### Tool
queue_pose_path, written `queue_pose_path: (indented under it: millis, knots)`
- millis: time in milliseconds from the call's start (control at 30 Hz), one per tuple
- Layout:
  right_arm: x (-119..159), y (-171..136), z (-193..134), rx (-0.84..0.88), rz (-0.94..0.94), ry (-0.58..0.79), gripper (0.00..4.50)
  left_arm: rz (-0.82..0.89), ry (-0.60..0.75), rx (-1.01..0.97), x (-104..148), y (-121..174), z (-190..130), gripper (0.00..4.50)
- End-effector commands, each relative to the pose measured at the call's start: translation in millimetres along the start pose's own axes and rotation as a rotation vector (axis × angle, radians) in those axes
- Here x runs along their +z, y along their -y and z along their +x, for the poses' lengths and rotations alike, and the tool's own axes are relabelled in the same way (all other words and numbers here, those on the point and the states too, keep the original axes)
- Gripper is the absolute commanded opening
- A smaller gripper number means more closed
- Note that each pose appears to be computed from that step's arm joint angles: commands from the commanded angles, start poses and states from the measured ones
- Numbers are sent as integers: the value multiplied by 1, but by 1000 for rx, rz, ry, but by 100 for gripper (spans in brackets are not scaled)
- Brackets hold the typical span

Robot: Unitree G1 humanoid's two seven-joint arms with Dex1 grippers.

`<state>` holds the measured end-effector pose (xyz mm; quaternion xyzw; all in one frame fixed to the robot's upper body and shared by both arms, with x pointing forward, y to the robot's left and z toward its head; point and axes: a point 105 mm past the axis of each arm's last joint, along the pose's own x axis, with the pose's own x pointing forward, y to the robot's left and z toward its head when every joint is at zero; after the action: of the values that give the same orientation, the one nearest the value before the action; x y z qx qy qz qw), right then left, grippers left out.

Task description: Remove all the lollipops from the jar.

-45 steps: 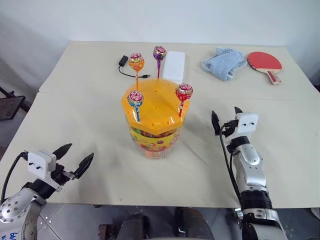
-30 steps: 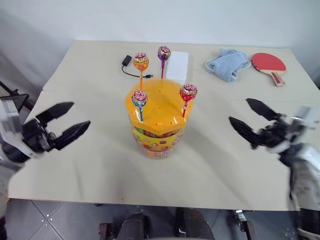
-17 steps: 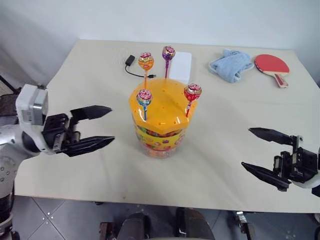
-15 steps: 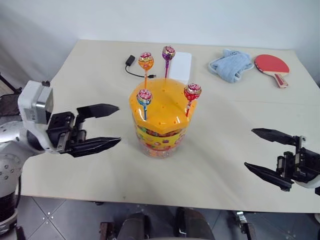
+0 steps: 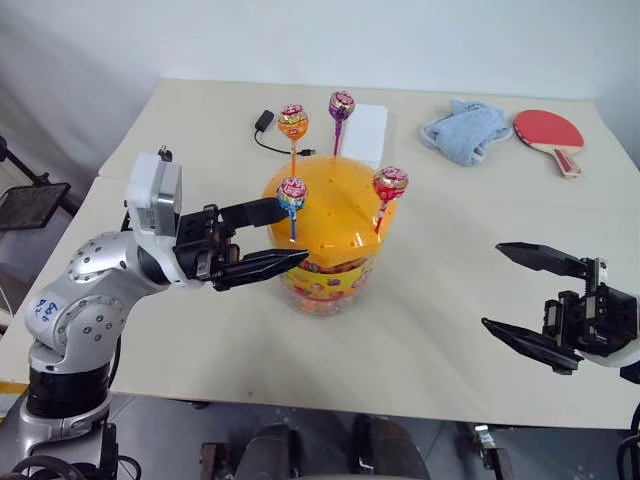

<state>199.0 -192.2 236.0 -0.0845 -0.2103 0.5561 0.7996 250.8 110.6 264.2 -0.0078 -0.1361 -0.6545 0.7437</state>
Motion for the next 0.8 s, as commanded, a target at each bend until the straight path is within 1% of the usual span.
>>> queue_pose_path:
  millis: [33,167,233,267,400,533,633,667,700,767,800]
  knots:
    - [10,-9,11,43,-20,62,450,33,9,-22,5,0,6,206]
    - [18,-13,20,82,-18,117,450,35,16,-28,6,-1,9,81]
    - [22,-14,23,101,-12,150,450,42,23,-25,9,-3,9,23]
    - [23,-15,24,115,-10,165,450,45,29,-23,11,-4,9,3]
    - [27,-16,27,118,-1,191,450,-11,64,-46,25,-2,-1,3]
    - [31,-17,30,124,1,208,450,-106,69,-3,41,-6,-34,3]
    - [27,-16,31,144,-7,201,450,-147,3,198,41,-18,-92,3]
    - [26,-16,31,147,-8,200,450,-161,-6,247,40,-19,-106,3]
    - [25,-16,31,152,-16,201,450,-163,2,344,39,-24,-121,3]
    - [23,-15,31,158,-34,203,450,-161,-7,520,29,-34,-148,3]
    - [21,-15,32,164,-44,203,450,-171,-50,609,17,-37,-162,3]
